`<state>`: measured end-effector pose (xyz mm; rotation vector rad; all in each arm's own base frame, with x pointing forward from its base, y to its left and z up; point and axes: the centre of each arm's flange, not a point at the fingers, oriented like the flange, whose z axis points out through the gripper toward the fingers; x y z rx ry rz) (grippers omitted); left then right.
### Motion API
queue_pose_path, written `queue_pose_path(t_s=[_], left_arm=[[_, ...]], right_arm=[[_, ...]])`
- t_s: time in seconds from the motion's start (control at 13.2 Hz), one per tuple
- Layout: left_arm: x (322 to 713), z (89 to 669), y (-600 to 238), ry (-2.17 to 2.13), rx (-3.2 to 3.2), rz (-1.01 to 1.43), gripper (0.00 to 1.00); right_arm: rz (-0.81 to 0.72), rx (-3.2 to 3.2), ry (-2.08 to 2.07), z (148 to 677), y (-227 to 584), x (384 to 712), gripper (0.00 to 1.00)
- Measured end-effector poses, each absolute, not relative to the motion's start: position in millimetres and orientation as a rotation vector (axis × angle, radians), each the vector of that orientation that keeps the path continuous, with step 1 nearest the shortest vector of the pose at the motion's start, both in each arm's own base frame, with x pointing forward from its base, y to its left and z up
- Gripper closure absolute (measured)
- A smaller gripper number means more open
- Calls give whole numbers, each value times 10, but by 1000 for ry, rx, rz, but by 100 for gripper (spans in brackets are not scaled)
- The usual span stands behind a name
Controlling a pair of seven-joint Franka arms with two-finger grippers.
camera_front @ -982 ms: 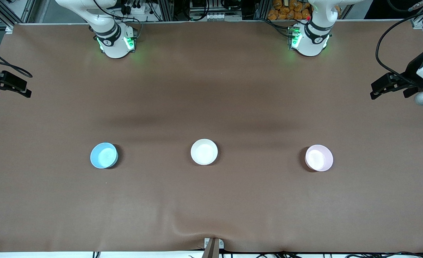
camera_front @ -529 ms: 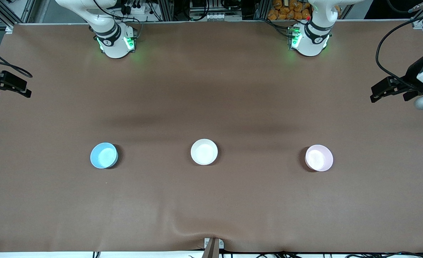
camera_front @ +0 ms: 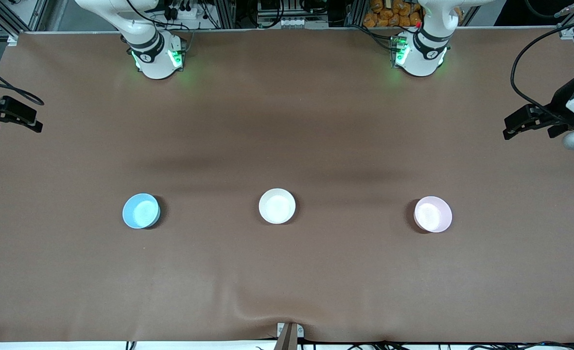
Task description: Stack pink and blue bowls on white bowl
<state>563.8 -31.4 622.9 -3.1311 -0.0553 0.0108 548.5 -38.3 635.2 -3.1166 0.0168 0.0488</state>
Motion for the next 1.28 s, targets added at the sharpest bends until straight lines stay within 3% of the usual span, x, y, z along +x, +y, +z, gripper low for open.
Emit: queue_pose_path(t_s=[0.68, 1.28], left_arm=[[5822, 5833, -192, -57, -3133, 114, 0], [6003, 5241, -129, -72, -3140, 62, 0]], right_arm=[[48, -3117, 17, 6354, -384, 5485, 0], [48, -3117, 17, 6355, -384, 5485, 0]])
